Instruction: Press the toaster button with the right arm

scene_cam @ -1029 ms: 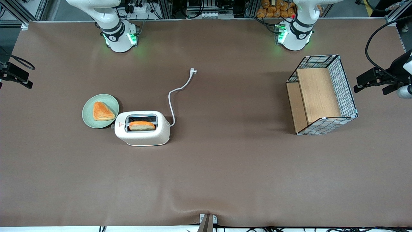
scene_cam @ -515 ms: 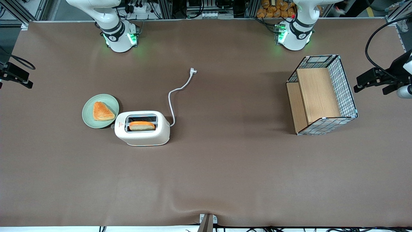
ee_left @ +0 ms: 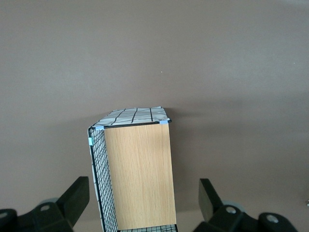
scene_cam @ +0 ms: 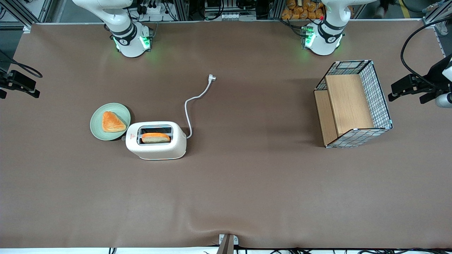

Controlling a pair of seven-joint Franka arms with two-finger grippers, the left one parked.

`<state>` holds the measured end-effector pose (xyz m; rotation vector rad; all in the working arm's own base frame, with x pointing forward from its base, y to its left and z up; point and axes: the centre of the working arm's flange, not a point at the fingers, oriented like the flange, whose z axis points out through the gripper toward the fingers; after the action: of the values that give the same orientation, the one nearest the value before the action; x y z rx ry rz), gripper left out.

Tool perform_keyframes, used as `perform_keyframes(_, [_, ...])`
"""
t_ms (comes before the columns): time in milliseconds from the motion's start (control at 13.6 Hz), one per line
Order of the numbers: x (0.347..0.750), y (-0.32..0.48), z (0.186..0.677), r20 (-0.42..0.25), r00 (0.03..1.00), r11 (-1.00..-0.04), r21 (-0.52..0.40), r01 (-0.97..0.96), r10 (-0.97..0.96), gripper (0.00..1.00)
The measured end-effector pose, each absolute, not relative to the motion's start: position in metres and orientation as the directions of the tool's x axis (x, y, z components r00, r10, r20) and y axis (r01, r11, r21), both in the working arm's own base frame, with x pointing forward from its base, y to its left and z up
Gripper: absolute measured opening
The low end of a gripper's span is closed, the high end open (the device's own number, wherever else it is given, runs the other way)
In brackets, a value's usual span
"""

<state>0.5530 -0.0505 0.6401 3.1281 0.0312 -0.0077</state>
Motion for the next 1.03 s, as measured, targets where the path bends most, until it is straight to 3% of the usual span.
perform_keyframes(221, [0.557, -0.045, 0.629, -0.035, 0.999, -1.0, 0.011, 0.029, 0.029, 1.0])
perform_keyframes(368, [0.562, -0.042, 0.619, -0.053, 0.998, -0.999, 0.006, 0.034, 0.034, 0.94])
perform_keyframes(515, [0.566, -0.039, 0.607, -0.074, 0.997, -0.999, -0.024, 0.034, 0.036, 0.76])
perform_keyframes(956, [0.584, -0.029, 0.542, -0.182, 0.983, -0.993, -0.12, 0.012, 0.034, 0.06])
perform_keyframes(1029, [0.589, -0.028, 0.53, -0.199, 0.979, -0.992, -0.127, 0.008, 0.034, 0.01])
